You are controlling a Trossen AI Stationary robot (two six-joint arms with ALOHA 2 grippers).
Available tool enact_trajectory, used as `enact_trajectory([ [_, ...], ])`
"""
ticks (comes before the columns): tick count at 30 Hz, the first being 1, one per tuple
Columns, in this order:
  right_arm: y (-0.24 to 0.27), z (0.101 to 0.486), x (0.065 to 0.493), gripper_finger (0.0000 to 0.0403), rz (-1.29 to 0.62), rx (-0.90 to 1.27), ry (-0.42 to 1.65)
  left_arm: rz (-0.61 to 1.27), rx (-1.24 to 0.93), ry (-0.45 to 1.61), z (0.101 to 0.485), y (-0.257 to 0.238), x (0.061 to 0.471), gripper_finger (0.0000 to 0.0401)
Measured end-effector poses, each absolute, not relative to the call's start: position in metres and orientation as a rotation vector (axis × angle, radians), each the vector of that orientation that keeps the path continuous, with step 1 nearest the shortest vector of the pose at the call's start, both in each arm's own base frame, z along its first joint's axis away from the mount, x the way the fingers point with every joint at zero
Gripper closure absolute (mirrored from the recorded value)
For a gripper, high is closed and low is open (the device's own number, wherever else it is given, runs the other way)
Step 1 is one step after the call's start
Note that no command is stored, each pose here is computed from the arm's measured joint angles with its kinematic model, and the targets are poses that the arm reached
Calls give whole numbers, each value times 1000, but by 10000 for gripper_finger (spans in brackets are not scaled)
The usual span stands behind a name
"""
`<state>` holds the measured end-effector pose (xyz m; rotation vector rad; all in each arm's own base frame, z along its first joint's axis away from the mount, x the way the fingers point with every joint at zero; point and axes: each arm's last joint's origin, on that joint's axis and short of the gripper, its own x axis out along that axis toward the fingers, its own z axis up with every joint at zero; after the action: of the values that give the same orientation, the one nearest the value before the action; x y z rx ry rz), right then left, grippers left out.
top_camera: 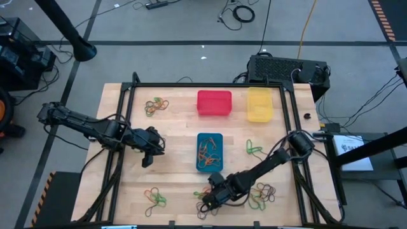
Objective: Sort rubber bands into baskets
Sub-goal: Put the orange rubber band into the blue bin
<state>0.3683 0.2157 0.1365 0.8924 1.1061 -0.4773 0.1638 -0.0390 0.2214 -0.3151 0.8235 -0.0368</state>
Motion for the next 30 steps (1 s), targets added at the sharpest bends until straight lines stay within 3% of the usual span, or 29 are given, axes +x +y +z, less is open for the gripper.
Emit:
enact_trajectory([
  [2, 215, 139, 367, 396, -471, 883, 1110, -37, -315, 822, 221, -39, 164, 322],
  [21, 197, 202, 358, 402, -420, 935, 1037, -40, -318, 801, 223, -39, 165, 322],
  [30, 148, 213, 375, 402, -508, 914, 955, -40, -320, 801, 223, -39, 165, 322],
])
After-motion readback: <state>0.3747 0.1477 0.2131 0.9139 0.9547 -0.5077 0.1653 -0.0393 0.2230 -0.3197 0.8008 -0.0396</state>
